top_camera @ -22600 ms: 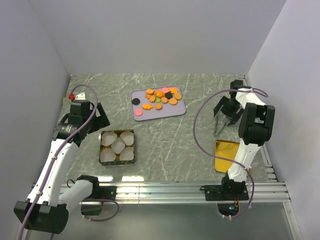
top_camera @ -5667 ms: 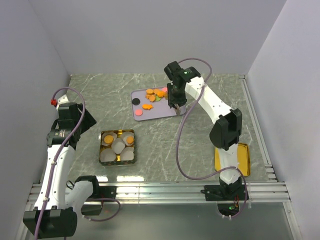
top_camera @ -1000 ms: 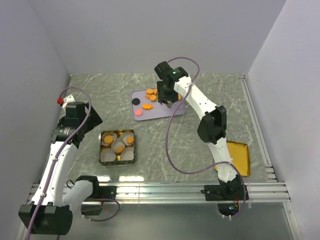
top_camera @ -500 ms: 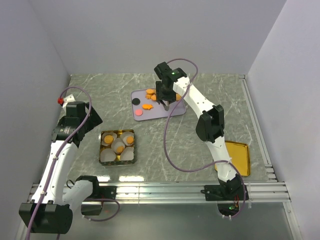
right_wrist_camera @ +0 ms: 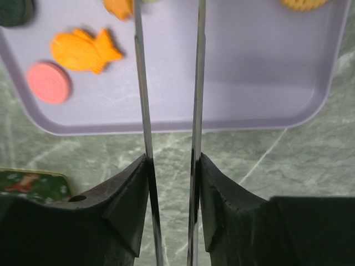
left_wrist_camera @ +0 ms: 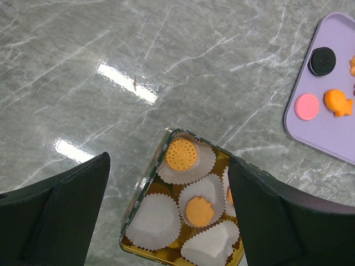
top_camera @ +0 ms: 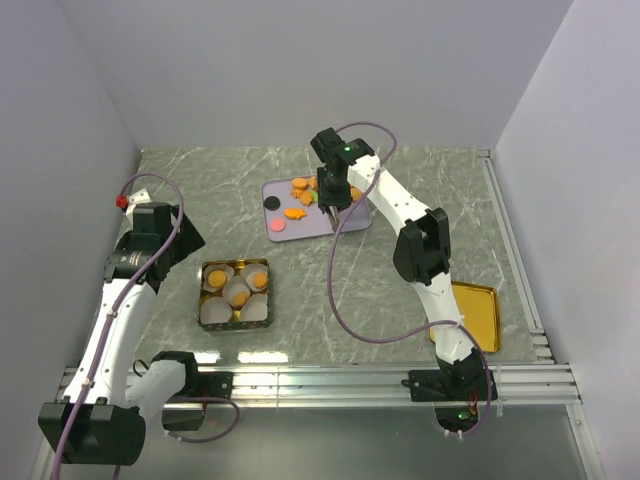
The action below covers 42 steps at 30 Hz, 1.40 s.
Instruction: Pack the cookies
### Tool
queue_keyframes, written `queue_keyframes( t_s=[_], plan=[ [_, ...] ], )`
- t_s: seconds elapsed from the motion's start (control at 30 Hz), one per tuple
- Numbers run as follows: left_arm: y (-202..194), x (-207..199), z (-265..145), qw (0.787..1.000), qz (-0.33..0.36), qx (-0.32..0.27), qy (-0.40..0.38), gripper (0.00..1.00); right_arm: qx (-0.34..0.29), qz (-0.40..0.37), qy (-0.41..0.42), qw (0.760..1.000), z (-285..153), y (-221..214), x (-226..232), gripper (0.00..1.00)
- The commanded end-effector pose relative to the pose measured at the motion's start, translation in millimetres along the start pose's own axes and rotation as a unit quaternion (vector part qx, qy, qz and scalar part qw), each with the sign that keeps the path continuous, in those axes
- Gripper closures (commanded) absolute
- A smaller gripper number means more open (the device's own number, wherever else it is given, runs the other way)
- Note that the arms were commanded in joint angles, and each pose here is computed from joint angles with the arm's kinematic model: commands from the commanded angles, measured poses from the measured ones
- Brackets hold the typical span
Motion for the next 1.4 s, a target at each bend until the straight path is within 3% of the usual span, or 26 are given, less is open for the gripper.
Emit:
queue_keyframes(
  t_s=[0.0, 0.63, 1.1, 1.37],
  plan=[
    [3.7, -1.1, -1.7, 1.000, -0.002, -0.008, -0.010, 0.07, -0.018, 0.010, 0.000, 1.000, -16.4, 2.1, -6.7, 0.65],
    [4.9, -1.4, -4.4, 1.000, -0.001, -0.014, -0.021, 0.09, -0.038, 0.019, 0.012, 0.999, -81.6, -16.1, -18.0, 0.77],
    [5.5, -1.2, -7.2, 0.999, -0.002, -0.020, -0.026, 0.08, -0.062, 0.025, 0.042, 0.997, -140.5, -36.0, -23.7, 0.78],
    [5.0, -0.4, -6.8, 1.000, -0.002, -0.018, -0.021, 0.04, -0.057, 0.015, 0.056, 0.997, -143.1, -62.4, -23.8, 0.78]
  ],
)
Point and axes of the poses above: each gripper's point midway between its finger pads, its own z axis out along the fingers, its own x axis along the line the jaws close on, y = z × x, the point moved 10 cm from there along -z, back along the fingers, and after that the axes turned 4 degrees about z, right-handed, at the moved point
